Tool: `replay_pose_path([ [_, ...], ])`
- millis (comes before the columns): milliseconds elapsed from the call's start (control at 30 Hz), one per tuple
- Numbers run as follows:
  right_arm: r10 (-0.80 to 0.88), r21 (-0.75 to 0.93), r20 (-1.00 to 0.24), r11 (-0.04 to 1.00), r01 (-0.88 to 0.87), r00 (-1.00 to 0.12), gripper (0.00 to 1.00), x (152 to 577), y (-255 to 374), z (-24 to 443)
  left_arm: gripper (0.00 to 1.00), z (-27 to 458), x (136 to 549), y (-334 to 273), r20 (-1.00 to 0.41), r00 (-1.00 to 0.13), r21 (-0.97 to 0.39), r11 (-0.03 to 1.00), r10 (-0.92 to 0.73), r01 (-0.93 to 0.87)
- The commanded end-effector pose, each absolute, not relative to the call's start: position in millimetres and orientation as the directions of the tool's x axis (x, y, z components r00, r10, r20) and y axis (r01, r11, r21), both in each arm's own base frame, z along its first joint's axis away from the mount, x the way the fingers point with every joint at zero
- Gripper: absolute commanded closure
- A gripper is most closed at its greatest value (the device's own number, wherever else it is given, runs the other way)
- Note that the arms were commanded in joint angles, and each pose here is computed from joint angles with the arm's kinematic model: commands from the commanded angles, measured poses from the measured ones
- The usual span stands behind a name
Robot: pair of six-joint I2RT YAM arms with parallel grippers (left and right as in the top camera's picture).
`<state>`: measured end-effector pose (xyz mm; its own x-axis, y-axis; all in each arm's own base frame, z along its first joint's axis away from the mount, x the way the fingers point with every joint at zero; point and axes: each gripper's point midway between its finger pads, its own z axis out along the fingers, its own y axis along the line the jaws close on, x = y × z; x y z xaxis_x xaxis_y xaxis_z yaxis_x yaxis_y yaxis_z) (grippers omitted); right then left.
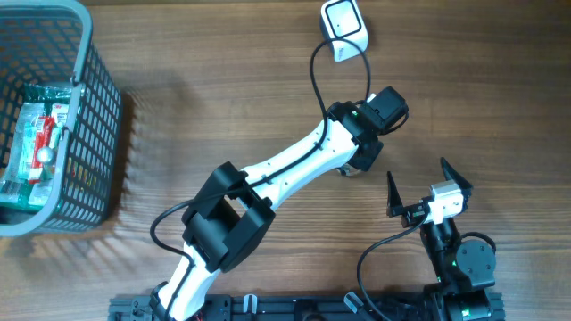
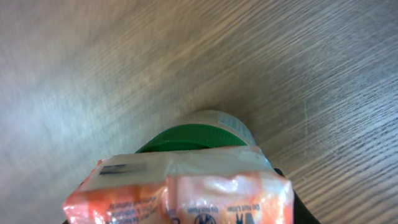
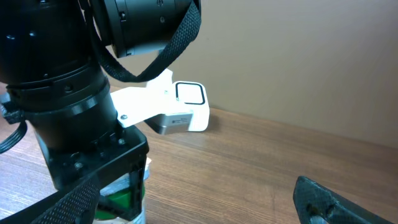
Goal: Scan the item barcode
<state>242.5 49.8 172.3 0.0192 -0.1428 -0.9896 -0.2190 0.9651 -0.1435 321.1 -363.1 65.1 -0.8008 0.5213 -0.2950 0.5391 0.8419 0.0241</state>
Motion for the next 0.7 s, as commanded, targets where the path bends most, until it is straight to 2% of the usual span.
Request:
replay_pose_path([
  [0,-0.153,-0.156,-0.988,0.961,-0.228,0.028,0.01,242,51,173,0.71,86,321,-364,-0.293,-0.948,-0.135,0.976,0.127,0.173],
  [67,-0.153,-0.156,-0.988,0.961,-0.229,0.028,0.00,242,51,173,0.71,86,319,-364,-0.276,-0.961,-0.162,0.984,0.032,0.080],
  [133,-0.153,-0.156,-0.988,0.961,-0.228,0.028,0.00,242,51,173,0.71,86,318,-365,-0.276,-0.961,-0.162,0.984,0.033,0.080],
  [233,-0.153,-0.155,-0.988,0.961,-0.228,0.027,0.01,242,51,173,0.65,86,314,-369,-0.272,-0.962,-0.170,0.983,0.019,0.068],
  [267,-0.153,-0.156,-0.988,0.961,-0.228,0.028,0.00,242,51,173,0.61,86,313,-370,-0.276,-0.961,-0.168,0.983,0.023,0.071],
  [300,-0.153,-0.155,-0.988,0.961,-0.228,0.027,0.00,242,51,173,0.52,86,312,-371,-0.276,-0.961,-0.167,0.983,0.026,0.075],
  [333,-0.153,-0.155,-0.988,0.961,-0.228,0.027,0.00,242,51,173,0.47,86,312,-371,-0.275,-0.961,-0.167,0.983,0.027,0.075],
  [367,-0.153,-0.155,-0.988,0.961,-0.228,0.027,0.00,242,51,173,0.37,86,311,-371,-0.274,-0.961,-0.166,0.983,0.029,0.077],
  [500,-0.153,-0.156,-0.988,0.961,-0.228,0.028,0.00,242,51,173,0.22,88,312,-371,-0.280,-0.959,-0.166,0.982,0.038,0.088],
  [667,-0.153,-0.155,-0.988,0.961,-0.228,0.027,0.00,242,51,173,0.21,117,315,-371,-0.350,-0.919,-0.156,0.956,0.182,0.249],
])
